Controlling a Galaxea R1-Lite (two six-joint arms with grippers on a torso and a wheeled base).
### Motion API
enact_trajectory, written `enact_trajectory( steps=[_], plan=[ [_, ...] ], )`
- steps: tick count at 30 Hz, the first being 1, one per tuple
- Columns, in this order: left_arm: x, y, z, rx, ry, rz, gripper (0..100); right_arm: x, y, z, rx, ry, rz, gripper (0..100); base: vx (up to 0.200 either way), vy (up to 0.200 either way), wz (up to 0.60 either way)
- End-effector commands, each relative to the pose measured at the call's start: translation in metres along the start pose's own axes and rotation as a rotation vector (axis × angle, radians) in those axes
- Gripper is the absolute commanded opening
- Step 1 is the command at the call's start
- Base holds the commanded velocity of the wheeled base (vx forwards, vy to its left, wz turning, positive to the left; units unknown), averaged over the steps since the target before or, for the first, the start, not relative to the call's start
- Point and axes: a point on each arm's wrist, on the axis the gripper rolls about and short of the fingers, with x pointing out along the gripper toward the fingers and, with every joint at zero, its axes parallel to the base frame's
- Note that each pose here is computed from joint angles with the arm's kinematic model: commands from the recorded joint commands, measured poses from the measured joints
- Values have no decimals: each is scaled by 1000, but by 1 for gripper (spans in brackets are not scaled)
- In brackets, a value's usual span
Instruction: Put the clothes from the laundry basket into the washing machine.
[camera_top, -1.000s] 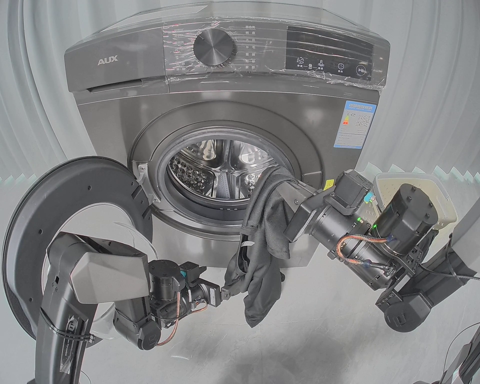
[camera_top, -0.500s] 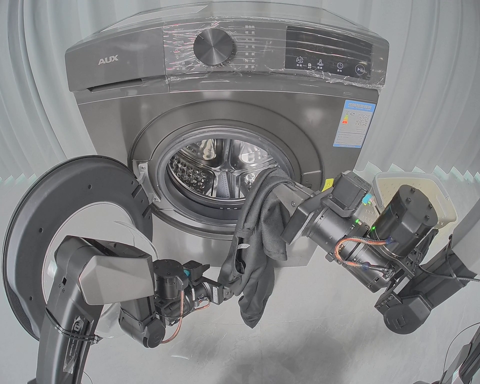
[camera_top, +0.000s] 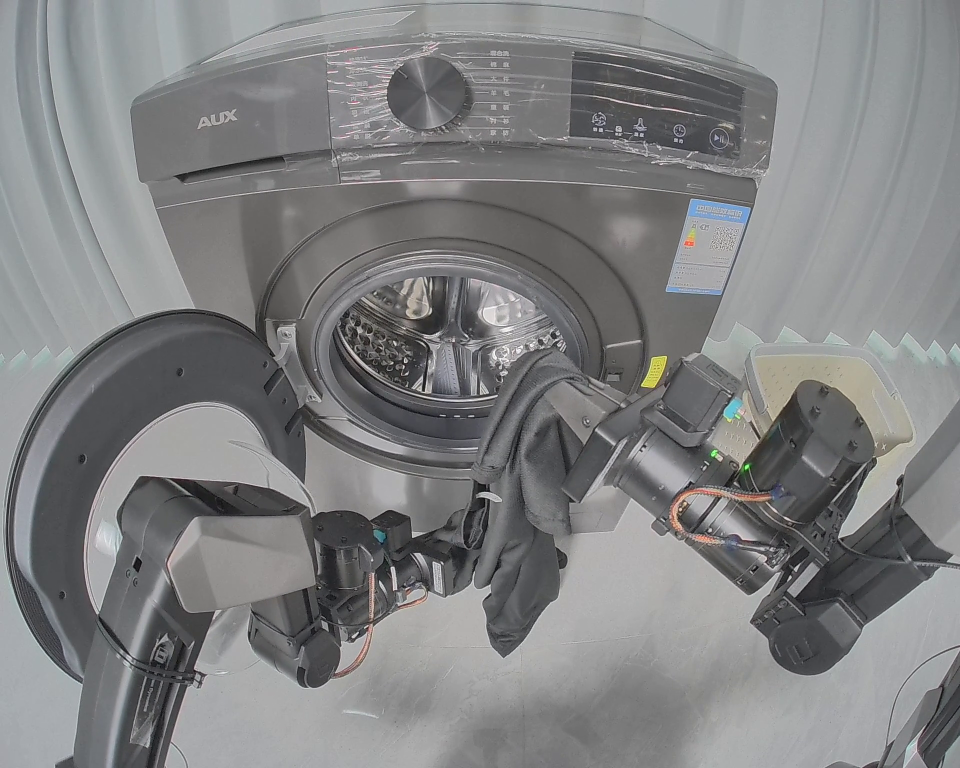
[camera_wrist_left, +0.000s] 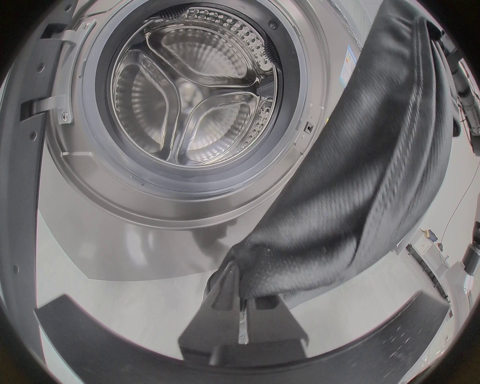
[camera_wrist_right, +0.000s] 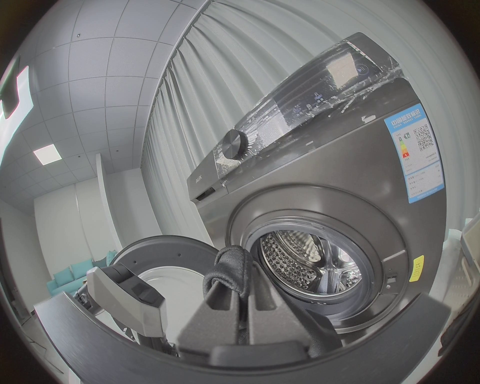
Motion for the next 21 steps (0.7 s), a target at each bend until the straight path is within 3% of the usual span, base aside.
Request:
enact_trajectory(
  steps=[1,7,15,17,21],
  plan=[
    [-1,0,7,2,-18,-4,0,-3,-5,-4,-3,21,-14,0,0,0,0],
    [-27,1,33,-3,-33,1,0,-8,-18,-7,-8,42,-46,0,0,0,0],
    [-57,4,46,-10,-9,15,0,-11,-25,-7,11,47,-80,0,0,0,0],
    [-66,5,54,-10,-19,22,0,-15,-30,-10,22,61,-99,0,0,0,0],
    [-104,5,80,-13,-47,-28,0,-35,-45,-21,89,139,-167,0,0,0,0]
  ],
)
